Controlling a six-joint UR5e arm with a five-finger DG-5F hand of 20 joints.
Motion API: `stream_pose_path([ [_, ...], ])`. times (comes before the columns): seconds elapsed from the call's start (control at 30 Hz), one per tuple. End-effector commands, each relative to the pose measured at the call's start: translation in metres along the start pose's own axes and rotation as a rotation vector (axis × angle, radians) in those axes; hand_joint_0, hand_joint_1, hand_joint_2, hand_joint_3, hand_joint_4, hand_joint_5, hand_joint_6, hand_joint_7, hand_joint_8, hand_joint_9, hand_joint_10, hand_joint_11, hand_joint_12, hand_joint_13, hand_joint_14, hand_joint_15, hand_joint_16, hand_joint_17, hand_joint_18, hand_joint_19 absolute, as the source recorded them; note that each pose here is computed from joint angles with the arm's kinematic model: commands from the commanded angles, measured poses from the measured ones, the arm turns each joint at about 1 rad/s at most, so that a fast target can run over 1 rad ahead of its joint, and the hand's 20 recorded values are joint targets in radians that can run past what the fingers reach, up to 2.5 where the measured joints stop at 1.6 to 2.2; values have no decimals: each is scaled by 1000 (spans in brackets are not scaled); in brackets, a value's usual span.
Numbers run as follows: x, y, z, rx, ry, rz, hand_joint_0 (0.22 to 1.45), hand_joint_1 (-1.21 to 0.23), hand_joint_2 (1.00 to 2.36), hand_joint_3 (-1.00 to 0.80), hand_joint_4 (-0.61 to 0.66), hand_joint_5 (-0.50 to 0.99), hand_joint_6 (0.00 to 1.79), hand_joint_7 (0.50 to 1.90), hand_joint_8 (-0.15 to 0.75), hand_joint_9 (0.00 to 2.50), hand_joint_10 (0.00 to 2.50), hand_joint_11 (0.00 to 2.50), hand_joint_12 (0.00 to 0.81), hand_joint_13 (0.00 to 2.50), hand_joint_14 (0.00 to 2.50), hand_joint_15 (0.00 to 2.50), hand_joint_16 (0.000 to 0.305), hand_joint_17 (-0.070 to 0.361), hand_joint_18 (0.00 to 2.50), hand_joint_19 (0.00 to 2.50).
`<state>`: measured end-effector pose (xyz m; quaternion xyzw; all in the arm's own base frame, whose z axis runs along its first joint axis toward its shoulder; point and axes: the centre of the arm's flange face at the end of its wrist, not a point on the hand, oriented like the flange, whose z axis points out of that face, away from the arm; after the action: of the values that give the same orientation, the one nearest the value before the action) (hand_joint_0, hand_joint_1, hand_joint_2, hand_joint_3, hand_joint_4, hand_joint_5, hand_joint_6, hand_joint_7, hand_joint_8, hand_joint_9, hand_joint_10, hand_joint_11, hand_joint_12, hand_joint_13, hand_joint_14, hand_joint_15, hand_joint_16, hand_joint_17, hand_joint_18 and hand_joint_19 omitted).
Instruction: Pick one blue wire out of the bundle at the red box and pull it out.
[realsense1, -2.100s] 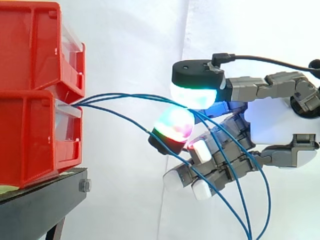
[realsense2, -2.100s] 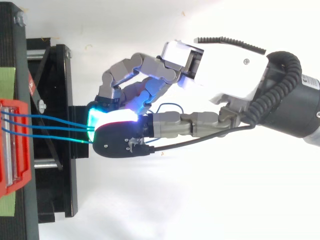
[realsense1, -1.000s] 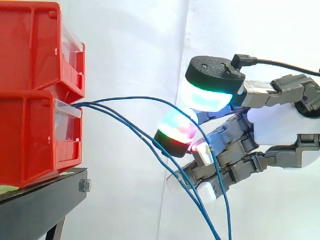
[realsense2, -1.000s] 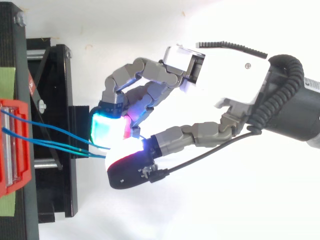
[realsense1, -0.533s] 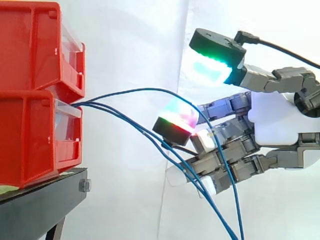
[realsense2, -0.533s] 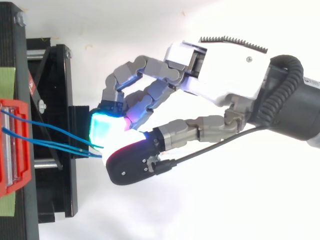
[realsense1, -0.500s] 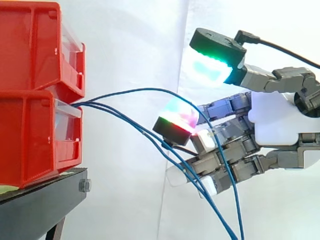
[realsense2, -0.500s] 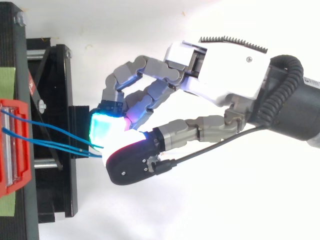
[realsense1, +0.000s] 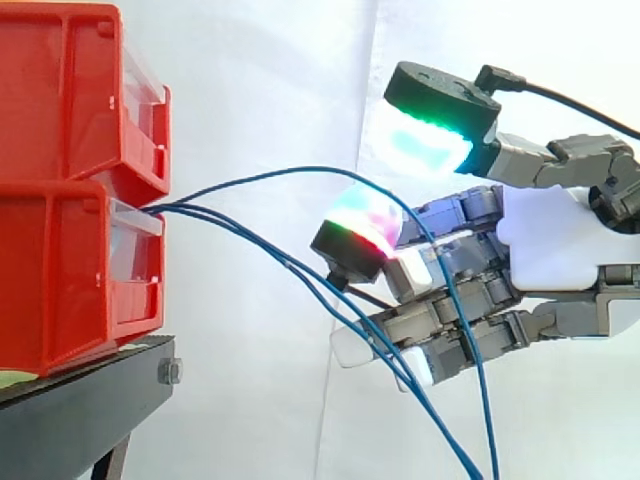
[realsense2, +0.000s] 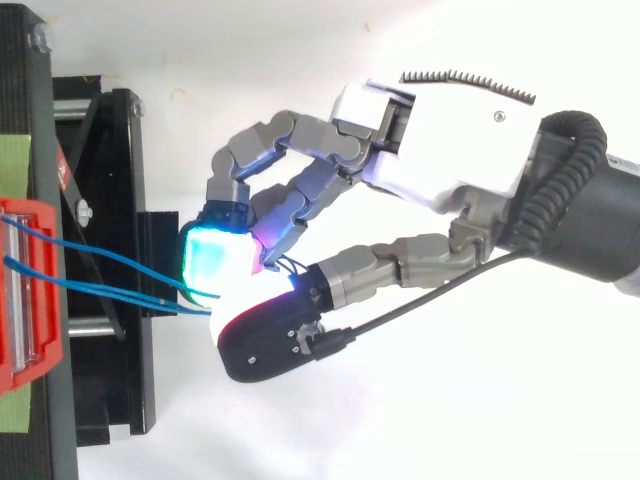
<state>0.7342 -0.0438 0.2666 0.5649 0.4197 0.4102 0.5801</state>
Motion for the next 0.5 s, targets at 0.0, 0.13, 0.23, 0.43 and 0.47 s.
stream_pose_path([
  [0.0, 0, 0, 0, 2, 0, 20, 536, -841, 1000, -500, 227, -159, 922, 1047, 395, 987, 14, 772, 466, 728, 13, 357, 56, 127, 766, 474],
  [0.13, 0, 1, 0, 0, 0, 50, 514, -838, 1000, -500, 229, -159, 924, 1034, 404, 985, 14, 783, 470, 722, 12, 356, 58, 130, 774, 462],
  [0.23, 1, 0, 0, 2, 2, 71, 515, -845, 1000, -500, 227, -159, 924, 1029, 405, 987, 16, 769, 467, 722, 12, 357, 57, 129, 774, 464],
  [0.43, 0, -1, 0, 3, 2, 85, 578, -880, 1000, -500, 212, -156, 924, 1041, 385, 985, 17, 773, 450, 716, 13, 352, 54, 122, 756, 467],
  [0.47, 0, -1, 0, 4, 0, 89, 587, -882, 1000, -500, 211, -156, 925, 1033, 385, 984, 17, 777, 448, 717, 13, 355, 54, 121, 755, 468],
])
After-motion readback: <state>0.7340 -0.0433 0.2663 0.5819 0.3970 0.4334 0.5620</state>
